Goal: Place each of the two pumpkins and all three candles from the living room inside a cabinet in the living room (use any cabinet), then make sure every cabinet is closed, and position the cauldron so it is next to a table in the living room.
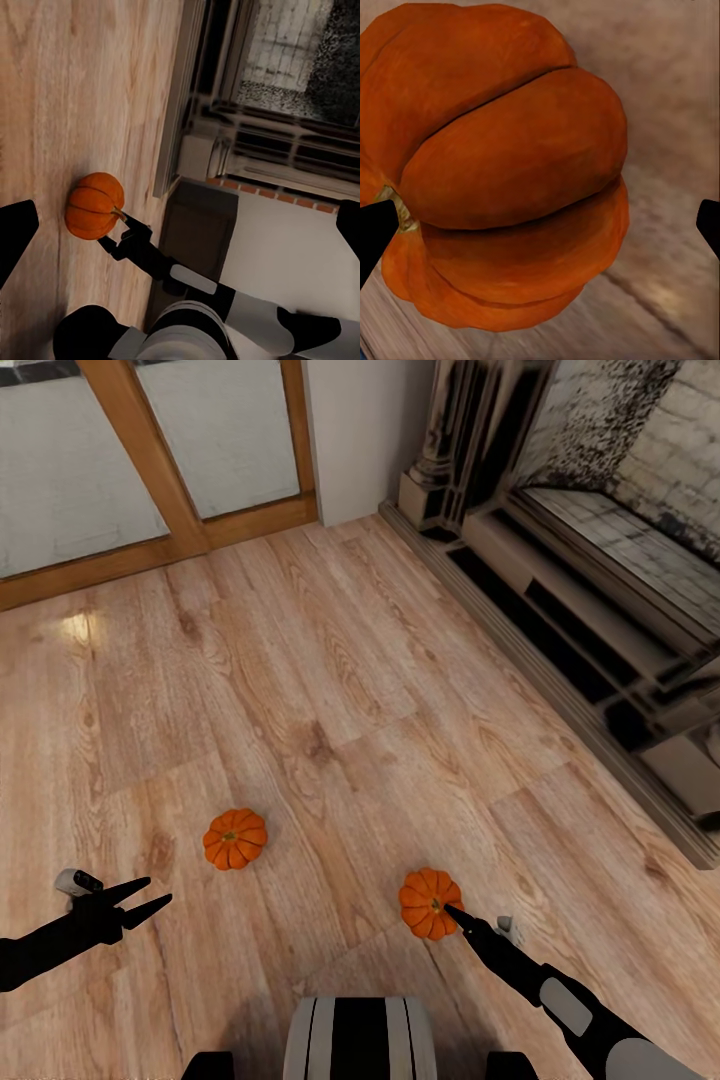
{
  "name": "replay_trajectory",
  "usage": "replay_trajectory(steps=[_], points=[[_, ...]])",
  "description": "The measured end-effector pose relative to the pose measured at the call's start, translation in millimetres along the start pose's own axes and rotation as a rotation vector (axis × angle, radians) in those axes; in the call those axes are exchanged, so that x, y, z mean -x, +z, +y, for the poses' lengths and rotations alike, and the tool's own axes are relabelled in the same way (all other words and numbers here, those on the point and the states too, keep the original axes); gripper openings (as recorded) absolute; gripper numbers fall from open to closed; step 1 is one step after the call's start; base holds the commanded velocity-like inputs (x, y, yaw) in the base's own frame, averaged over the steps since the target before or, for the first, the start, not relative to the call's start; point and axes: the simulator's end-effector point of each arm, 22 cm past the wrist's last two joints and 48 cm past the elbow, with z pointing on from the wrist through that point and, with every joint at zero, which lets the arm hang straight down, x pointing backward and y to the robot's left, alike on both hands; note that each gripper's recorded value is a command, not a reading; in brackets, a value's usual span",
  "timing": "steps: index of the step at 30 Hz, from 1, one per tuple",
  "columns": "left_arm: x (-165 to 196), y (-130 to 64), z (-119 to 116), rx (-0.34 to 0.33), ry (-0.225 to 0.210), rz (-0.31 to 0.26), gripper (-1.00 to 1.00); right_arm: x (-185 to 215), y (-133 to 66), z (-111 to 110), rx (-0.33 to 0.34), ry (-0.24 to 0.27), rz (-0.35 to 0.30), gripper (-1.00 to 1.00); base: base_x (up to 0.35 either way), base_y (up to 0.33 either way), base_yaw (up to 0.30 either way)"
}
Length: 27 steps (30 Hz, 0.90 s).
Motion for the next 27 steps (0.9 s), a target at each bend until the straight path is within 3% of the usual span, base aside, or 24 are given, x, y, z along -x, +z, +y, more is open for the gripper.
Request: replay_trajectory(steps=[27], points=[[-0.8,0.2,0.8,0.004,0.0,0.003,1.0,0.2,-0.2,-0.2,0.0,-0.001,0.0,1.0,0.004,0.033,0.0]])
